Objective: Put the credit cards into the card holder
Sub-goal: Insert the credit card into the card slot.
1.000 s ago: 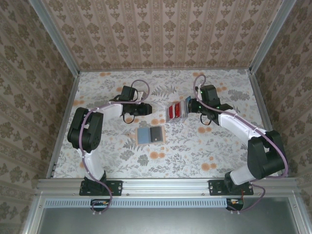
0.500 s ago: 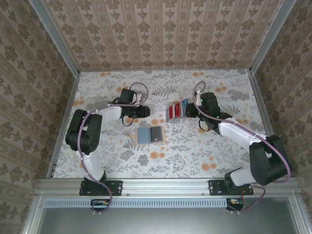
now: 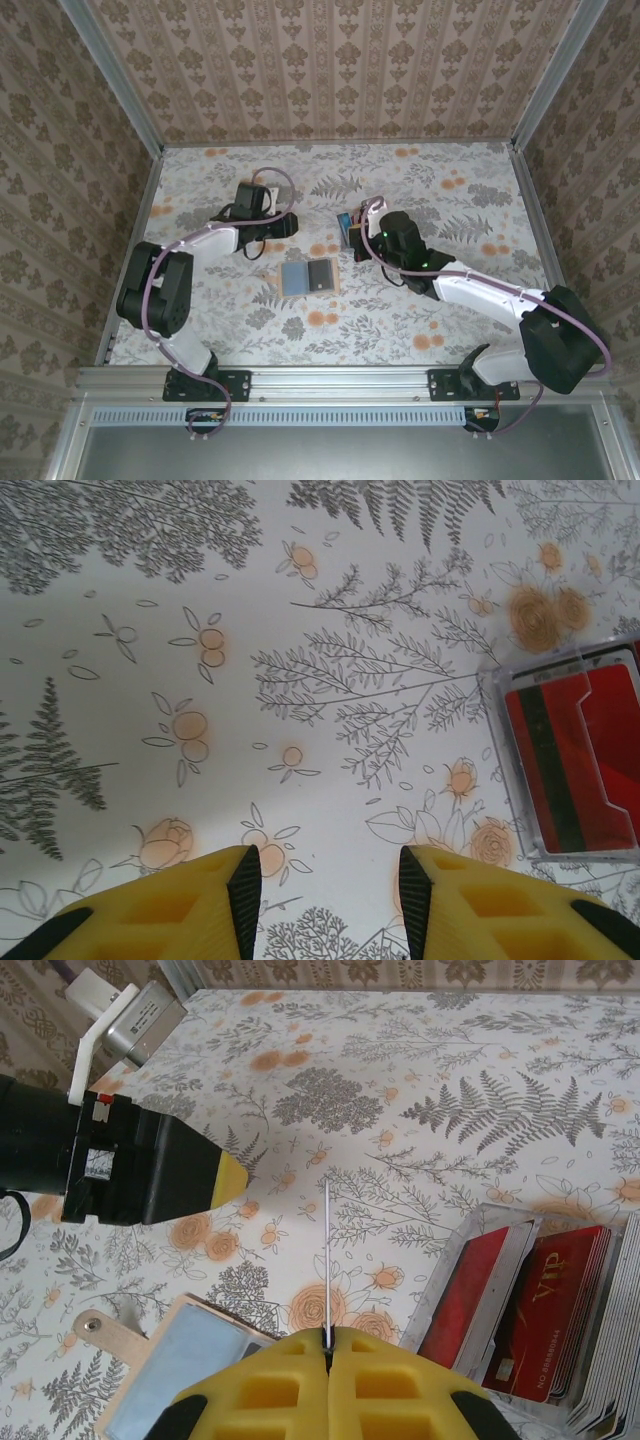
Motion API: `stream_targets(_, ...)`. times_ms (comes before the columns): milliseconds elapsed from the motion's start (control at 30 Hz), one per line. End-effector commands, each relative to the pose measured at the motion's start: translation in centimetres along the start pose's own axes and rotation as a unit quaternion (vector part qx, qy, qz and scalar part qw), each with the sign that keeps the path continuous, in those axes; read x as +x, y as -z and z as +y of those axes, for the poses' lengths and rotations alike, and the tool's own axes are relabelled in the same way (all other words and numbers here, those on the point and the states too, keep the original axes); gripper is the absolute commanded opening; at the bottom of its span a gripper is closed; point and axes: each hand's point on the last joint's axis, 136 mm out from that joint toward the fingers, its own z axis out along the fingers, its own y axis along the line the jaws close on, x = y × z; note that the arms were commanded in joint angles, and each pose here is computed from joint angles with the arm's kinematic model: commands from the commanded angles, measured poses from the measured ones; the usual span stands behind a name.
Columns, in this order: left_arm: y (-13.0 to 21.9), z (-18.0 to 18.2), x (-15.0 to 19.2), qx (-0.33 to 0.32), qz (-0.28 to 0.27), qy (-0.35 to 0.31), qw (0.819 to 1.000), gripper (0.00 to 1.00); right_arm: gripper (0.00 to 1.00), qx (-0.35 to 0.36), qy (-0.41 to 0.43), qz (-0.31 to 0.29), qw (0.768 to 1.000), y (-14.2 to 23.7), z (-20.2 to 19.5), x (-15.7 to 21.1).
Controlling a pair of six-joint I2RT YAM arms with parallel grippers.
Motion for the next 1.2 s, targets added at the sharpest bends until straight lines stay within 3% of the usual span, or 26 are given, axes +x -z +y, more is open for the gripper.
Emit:
stream_targets(0,1.3,0.3,-0.8,-0.009,-0.019,-0.004,1.000,0.43,0.06,0.010,0.014,-0.022,1.000,-0.1,0.5,-1.3)
stream_targets(200,2.8,0.3,0.5,-0.009,-0.012,-0.004,1.000,0.43,0.07,-0.029,-0.013,0.009,0.999,0.2,2.3,0.1)
stream_targets(567,6.2,2.9,5.9,-0.065,0.013,-0.015,0.998,0.44,0.06,-0.084,-0.036,0.058,0.994,-1.3,6.1,3.9)
stream_targets(767,6.4,3.8,9.5,-0.064,0.028,0.004,0.998,0.43,0.07,-0.114,-0.035,0.088,0.989,-2.3,9.1,5.8)
stream_targets(933,6.3,3.3,9.3,-0.050,0.022,0.001,0.999,0.42,0.07,-0.126,-0.073,0.123,0.982,-3.6,10.0,7.7)
stream_targets(1167,4.1,3.3,10.2,-0.026,0.043,0.008,0.999,0.40,0.07,-0.090,-0.081,0.134,0.984,-4.2,8.7,8.2)
